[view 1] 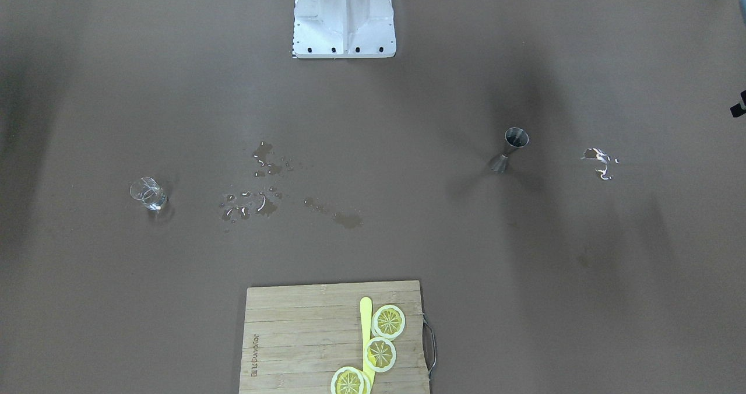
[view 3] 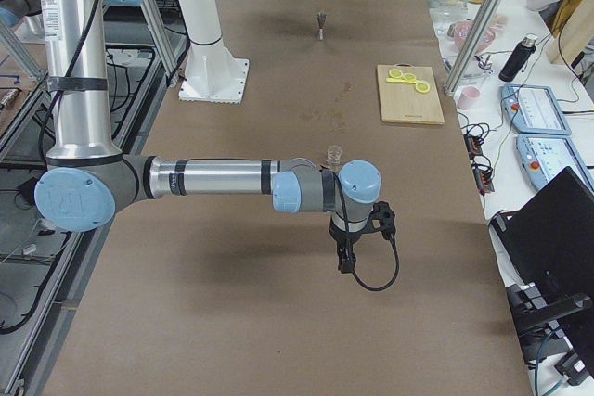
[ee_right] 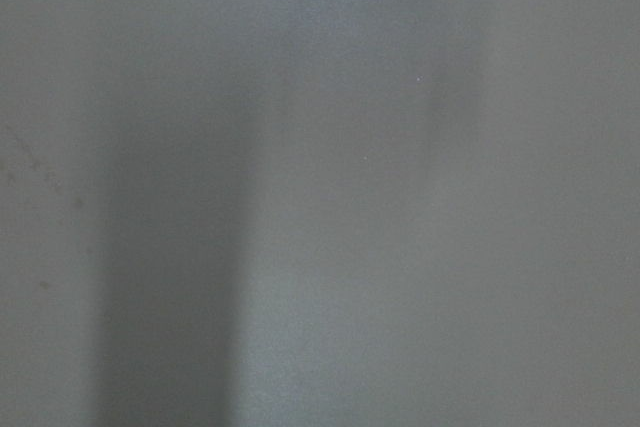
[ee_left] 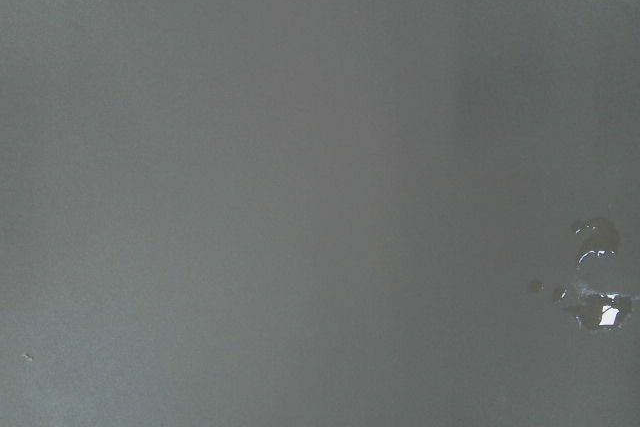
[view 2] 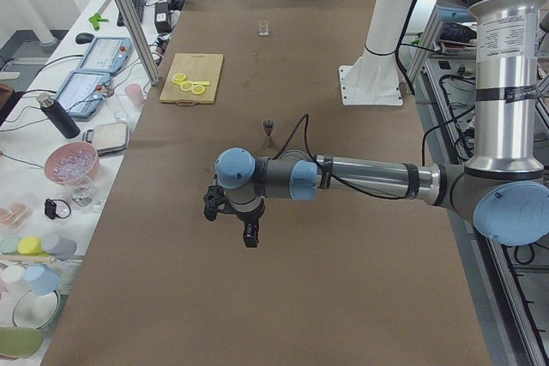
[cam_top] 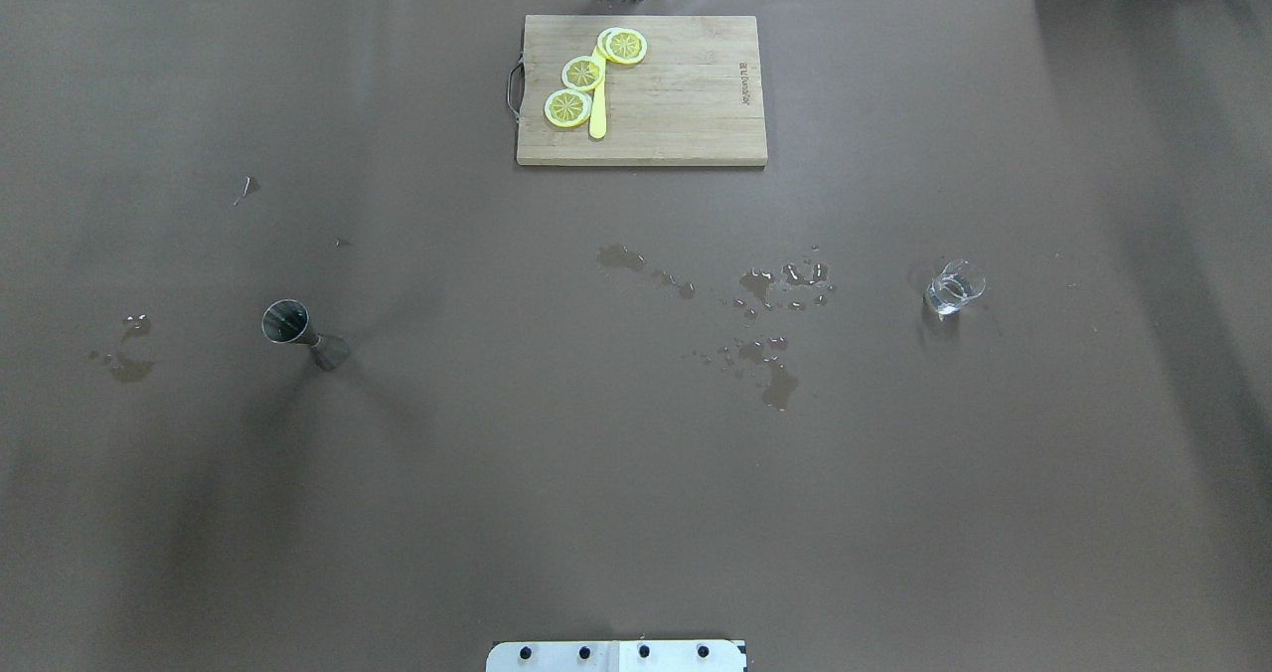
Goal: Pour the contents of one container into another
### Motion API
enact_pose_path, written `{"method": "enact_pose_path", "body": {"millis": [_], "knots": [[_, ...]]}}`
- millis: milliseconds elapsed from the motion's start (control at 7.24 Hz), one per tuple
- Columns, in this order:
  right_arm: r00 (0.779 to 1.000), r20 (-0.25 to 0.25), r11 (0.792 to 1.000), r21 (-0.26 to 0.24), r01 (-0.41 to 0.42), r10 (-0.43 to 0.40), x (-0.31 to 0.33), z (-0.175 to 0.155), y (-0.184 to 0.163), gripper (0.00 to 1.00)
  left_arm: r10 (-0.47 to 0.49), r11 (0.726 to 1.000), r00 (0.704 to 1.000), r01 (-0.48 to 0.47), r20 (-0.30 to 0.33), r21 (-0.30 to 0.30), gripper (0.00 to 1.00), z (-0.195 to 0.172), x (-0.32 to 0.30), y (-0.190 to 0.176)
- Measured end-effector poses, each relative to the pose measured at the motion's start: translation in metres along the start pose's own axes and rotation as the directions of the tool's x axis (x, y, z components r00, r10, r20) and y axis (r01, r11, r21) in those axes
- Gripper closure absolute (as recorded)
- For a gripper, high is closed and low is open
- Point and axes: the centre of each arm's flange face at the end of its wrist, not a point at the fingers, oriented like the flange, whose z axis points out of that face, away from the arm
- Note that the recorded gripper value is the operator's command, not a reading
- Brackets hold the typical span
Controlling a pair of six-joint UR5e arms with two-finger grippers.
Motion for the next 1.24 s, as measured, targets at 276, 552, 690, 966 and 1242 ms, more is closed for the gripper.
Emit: {"method": "enact_pose_path", "body": {"millis": [276, 552, 690, 966, 1242], "knots": [[1.0, 0.0, 1.0, 0.005, 0.007, -0.007, -0.002, -0.003, -0.001, 0.0, 0.0, 1.0, 1.0, 0.0, 0.0, 0.0, 0.01, 0.0, 0.0, 0.0], [1.0, -0.002, 1.0, 0.013, 0.017, -0.017, -0.005, -0.006, 0.0, 0.0, 0.001, 1.0, 1.0, -0.001, 0.0, 0.001, 0.01, 0.0, 0.0, 0.0], [1.0, -0.003, 1.0, 0.019, 0.023, -0.023, -0.007, -0.009, -0.001, 0.0, 0.001, 1.0, 1.0, -0.001, 0.0, 0.001, 0.01, 0.0, 0.001, 0.0], [1.0, -0.004, 0.999, 0.021, 0.026, -0.026, -0.008, -0.01, -0.001, 0.0, 0.001, 1.0, 1.0, -0.001, 0.0, 0.001, 0.01, -0.001, 0.001, 0.0], [0.999, -0.003, 0.999, 0.024, 0.032, -0.032, -0.01, -0.012, -0.003, 0.0, 0.002, 1.0, 1.0, -0.002, 0.0, 0.002, 0.01, -0.001, 0.001, 0.0]]}}
